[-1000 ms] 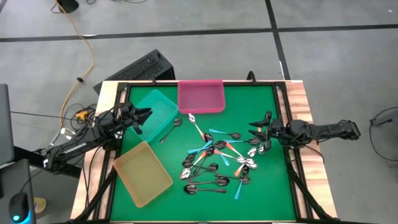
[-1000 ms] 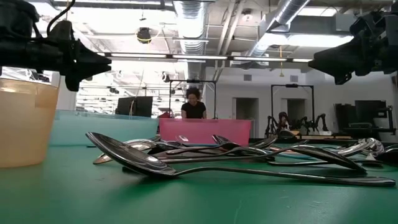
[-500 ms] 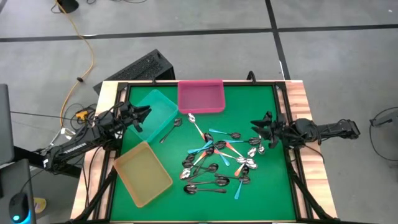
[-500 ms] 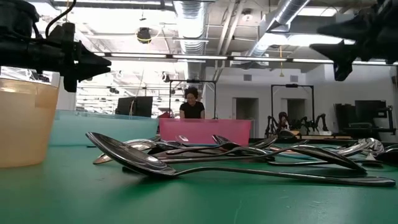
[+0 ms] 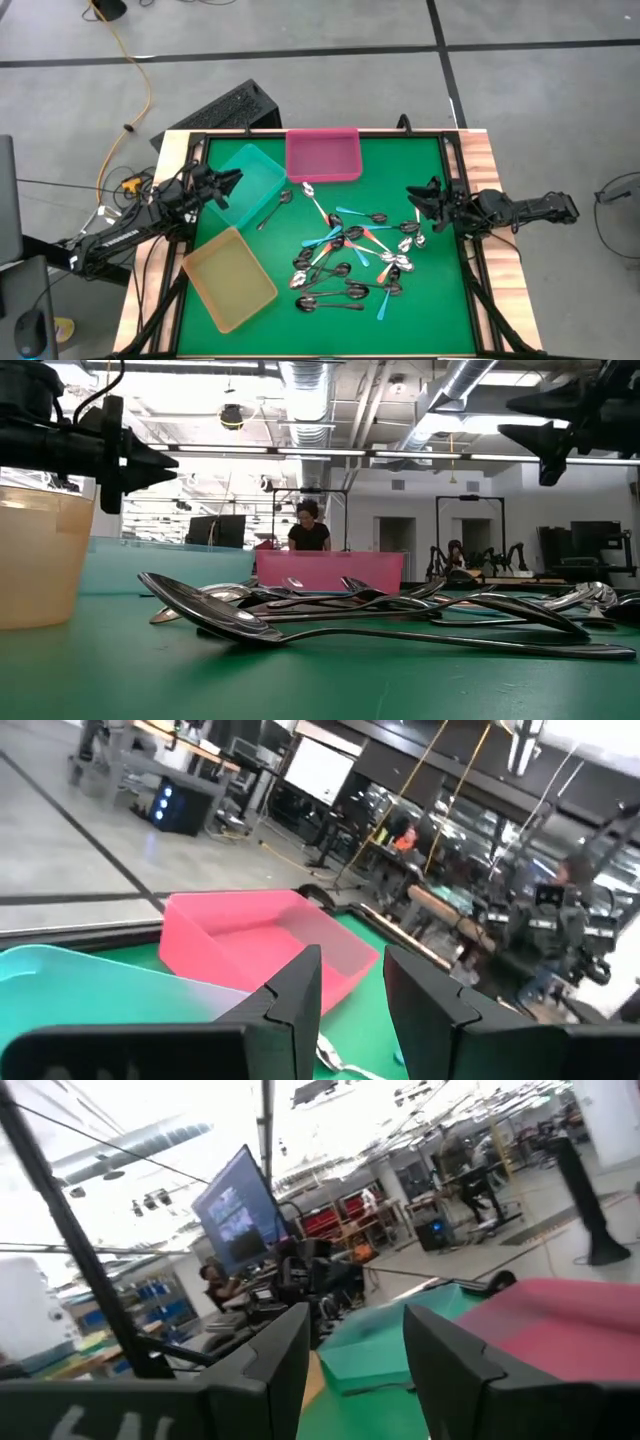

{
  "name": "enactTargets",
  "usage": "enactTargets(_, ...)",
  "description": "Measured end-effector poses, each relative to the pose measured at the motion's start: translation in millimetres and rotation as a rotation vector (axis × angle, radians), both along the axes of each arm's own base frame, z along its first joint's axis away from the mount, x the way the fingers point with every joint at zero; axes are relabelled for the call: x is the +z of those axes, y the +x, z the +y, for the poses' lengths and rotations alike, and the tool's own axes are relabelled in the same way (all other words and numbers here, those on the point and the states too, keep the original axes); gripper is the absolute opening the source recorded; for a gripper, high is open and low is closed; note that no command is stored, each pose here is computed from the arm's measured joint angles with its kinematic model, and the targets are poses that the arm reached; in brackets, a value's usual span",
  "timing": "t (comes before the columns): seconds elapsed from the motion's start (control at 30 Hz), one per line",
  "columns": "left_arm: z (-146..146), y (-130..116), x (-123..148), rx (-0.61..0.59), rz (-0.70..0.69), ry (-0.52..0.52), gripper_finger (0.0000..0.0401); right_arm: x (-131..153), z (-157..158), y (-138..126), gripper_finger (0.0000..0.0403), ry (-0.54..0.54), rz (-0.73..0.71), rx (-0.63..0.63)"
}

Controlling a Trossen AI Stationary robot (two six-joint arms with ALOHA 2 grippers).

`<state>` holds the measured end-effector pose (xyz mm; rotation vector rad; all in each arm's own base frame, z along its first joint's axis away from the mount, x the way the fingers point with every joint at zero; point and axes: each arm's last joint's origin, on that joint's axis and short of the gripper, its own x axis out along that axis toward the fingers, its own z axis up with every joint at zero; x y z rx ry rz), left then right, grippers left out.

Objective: Sort silverware by color (type)
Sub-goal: Put the blue spoon into the orange bin

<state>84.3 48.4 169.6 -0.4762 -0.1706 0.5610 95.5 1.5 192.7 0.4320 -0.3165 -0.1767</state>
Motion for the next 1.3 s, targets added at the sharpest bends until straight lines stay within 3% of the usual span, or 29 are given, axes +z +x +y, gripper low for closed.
enactTargets(0.1, -2, -1, 1, -0.050, 0.092, -0.055, 0.0096, 7, 1, -1, 0.0179, 0.053, -0.022, 0.054)
enactTargets(0.2, -4, -2, 2, -0.079, 0.211, -0.125, 0.0096, 33, 0, -9, 0.0179, 0.111, -0.101, 0.076)
enactTargets(0.33, -7, -1, 26, -0.189, 0.209, -0.067, 0.0096, 66, -1, -17, 0.0179, 0.019, -0.055, 0.041)
enactTargets(0.47, -10, -3, 57, -0.240, 0.188, 0.005, 0.0096, 86, -2, -13, 0.0179, -0.033, 0.138, -0.019)
enactTargets(0.73, -20, -22, 121, -0.236, 0.048, 0.087, 0.0096, 98, -3, 12, 0.0179, 0.060, 0.637, -0.190)
enactTargets(1.0, -27, -38, 153, -0.191, 0.035, 0.118, 0.0096, 115, -6, 59, 0.0181, 0.001, 1.033, -0.256)
enactTargets(1.1, -26, -38, 152, -0.172, 0.077, 0.132, 0.0096, 115, -9, 78, 0.0191, -0.010, 1.191, -0.232)
enactTargets(1.3, -22, -30, 145, -0.167, 0.163, 0.079, 0.0105, 93, -17, 123, 0.0241, -0.033, 1.389, -0.034)
